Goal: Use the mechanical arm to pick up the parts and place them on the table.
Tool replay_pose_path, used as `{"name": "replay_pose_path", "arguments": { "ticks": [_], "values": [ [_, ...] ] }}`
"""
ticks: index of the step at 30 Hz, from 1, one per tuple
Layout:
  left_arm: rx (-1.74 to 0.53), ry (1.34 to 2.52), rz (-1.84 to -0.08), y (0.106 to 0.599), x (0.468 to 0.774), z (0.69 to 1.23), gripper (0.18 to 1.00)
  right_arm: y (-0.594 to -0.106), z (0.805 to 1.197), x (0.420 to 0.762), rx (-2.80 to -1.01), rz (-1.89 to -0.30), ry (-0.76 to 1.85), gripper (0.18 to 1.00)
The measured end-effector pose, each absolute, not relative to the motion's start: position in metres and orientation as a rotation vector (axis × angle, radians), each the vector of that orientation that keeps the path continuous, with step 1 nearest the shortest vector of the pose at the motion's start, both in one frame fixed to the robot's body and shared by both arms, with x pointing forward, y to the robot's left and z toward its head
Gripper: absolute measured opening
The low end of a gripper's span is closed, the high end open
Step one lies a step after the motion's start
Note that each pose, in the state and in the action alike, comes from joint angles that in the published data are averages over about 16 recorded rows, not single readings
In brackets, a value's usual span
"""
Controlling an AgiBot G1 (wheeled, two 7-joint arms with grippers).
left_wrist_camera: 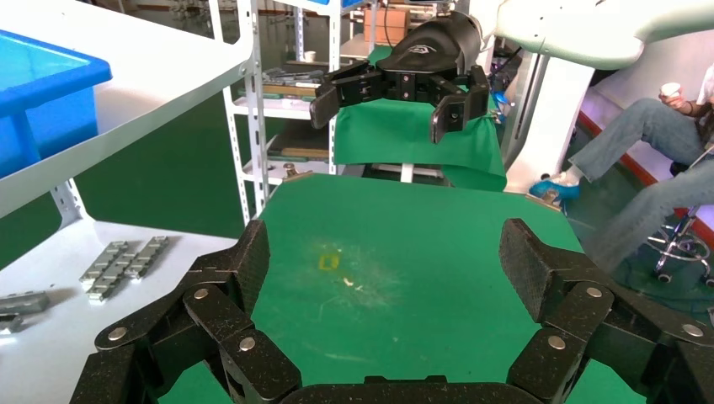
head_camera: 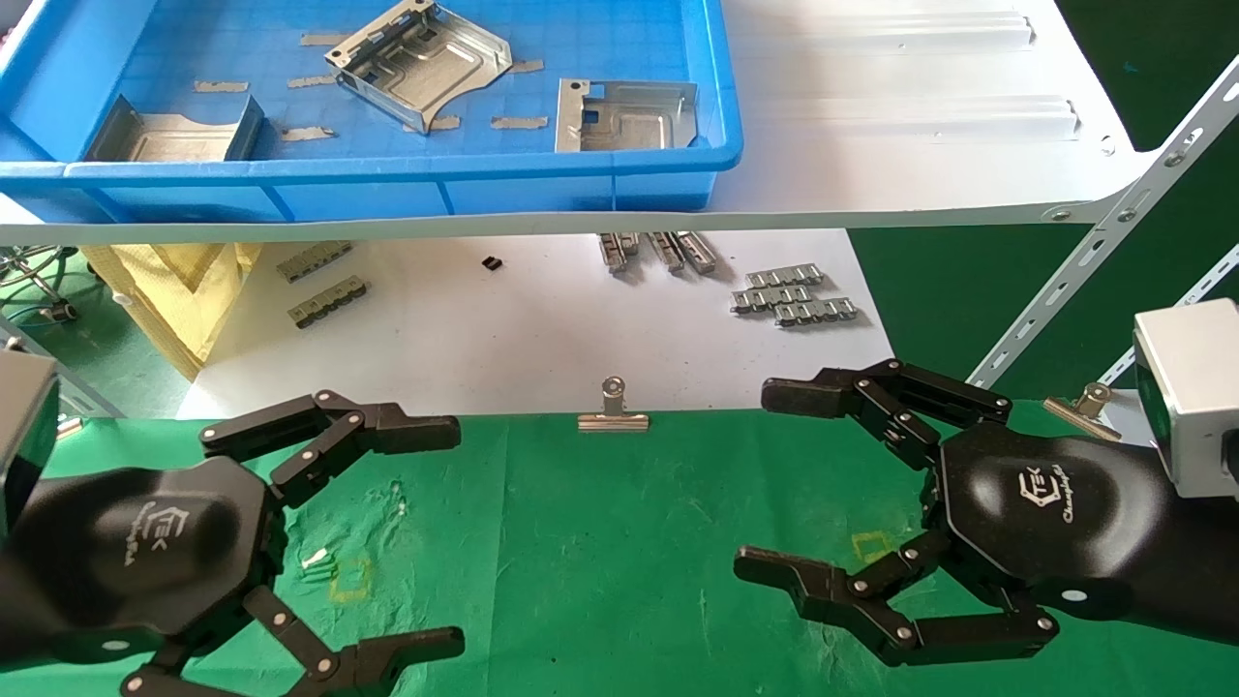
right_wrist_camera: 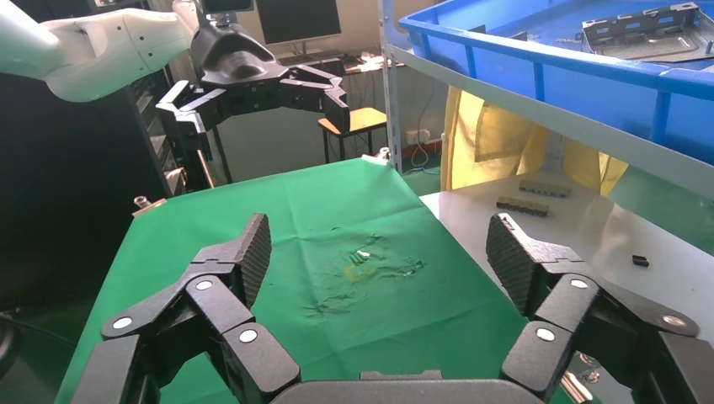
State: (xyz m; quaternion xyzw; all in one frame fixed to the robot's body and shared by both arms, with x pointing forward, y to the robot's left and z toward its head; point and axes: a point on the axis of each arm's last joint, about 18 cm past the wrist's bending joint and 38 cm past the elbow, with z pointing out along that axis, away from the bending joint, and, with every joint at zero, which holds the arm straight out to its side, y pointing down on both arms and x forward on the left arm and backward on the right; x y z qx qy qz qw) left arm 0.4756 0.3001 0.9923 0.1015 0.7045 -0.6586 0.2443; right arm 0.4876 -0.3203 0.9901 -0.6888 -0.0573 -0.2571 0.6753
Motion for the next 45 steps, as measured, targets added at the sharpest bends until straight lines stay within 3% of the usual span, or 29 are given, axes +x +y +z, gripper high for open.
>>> {"name": "replay_pose_path", "arguments": {
  "ticks": [9, 31, 45],
  "values": [
    [0.277, 1.924, -1.798, 0.3002, 0.4756, 0.9923, 1.001, -0.3203, 0.9901, 0.4876, -1.549, -0.578, -0.129, 0.875],
    [0.277, 1.924, -1.798, 0.3001, 0.4756, 0.9923, 1.001, -0.3203, 0.9901, 0.4876, -1.549, -0.578, -0.129, 0.379],
    [0.277, 1.924, -1.798, 0.3001, 0.4756, 0.9923, 1.001, -0.3203, 0.9901, 0.4876, -1.549, -0.578, -0.129, 0.22]
  ]
}}
